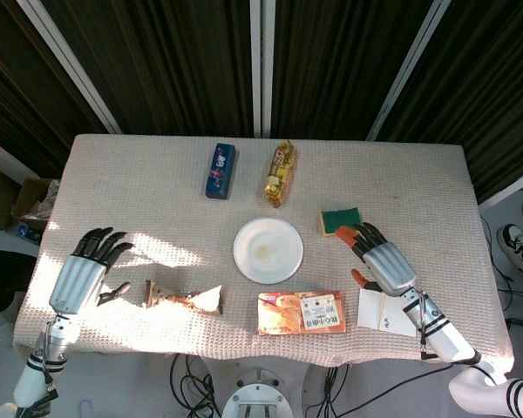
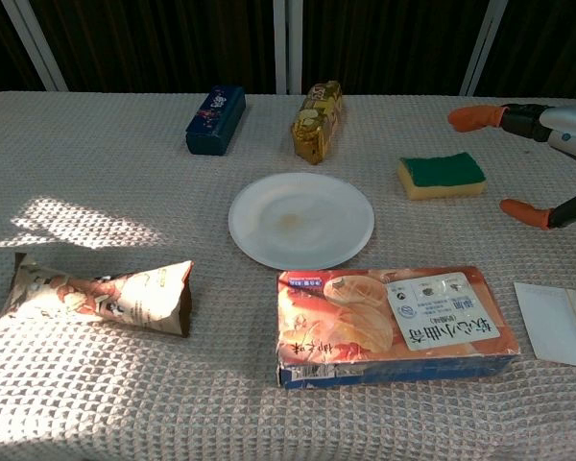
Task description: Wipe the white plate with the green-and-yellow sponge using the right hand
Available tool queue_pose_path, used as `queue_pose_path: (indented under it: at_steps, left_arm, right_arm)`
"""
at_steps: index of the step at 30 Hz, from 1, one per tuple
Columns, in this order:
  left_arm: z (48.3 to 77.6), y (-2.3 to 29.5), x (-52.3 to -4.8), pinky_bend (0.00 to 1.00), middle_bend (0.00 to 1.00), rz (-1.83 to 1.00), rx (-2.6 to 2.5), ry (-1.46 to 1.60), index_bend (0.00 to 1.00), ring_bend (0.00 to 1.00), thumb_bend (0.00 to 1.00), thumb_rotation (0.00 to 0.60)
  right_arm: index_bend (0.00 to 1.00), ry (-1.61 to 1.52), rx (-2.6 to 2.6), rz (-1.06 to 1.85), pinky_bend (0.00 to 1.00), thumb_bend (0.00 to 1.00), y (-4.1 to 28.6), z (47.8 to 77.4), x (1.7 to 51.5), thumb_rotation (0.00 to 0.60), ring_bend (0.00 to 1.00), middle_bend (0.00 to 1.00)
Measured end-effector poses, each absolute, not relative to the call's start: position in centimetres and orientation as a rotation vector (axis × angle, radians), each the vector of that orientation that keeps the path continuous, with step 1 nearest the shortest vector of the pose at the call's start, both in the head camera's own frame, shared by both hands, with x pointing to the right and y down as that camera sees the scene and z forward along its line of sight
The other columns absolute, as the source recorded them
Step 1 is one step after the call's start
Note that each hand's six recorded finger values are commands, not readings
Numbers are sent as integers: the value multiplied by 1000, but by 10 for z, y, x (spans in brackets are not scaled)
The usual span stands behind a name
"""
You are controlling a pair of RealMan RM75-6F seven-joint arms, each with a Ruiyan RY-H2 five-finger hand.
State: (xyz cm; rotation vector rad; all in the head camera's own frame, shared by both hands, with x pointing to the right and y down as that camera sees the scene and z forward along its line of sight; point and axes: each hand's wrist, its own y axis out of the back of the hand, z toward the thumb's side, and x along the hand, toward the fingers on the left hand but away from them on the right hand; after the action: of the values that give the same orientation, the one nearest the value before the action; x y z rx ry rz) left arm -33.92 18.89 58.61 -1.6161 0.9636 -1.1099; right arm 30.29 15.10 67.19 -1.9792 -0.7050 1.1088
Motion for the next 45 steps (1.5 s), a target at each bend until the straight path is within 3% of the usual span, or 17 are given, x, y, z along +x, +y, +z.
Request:
queue_pose_path:
  at_steps: [16, 25, 38, 45]
  left_arm:
    - [588, 193, -345, 179, 215, -1146, -1622, 960, 299, 169, 51, 600]
    - [592, 206, -382, 178, 215, -1338, -1597, 1004, 299, 169, 51, 600]
    - [593, 226, -398, 179, 215, -1447, -1602, 1009, 304, 169, 51, 600]
    - [593, 228, -397, 178, 215, -1448, -1601, 1006, 308, 169, 51, 600]
  right_arm:
    - [0, -741, -1941, 1125, 0, 345, 151, 665, 316, 600, 0, 88]
    - [0, -824, -1855, 1287, 0, 228, 138, 663, 347, 600, 0, 48]
    - [10, -552, -1865, 1416, 0, 264, 67, 723, 299, 600, 0, 110]
    - [46, -430, -1856, 1466, 0, 290, 49, 753, 269, 600, 0, 156]
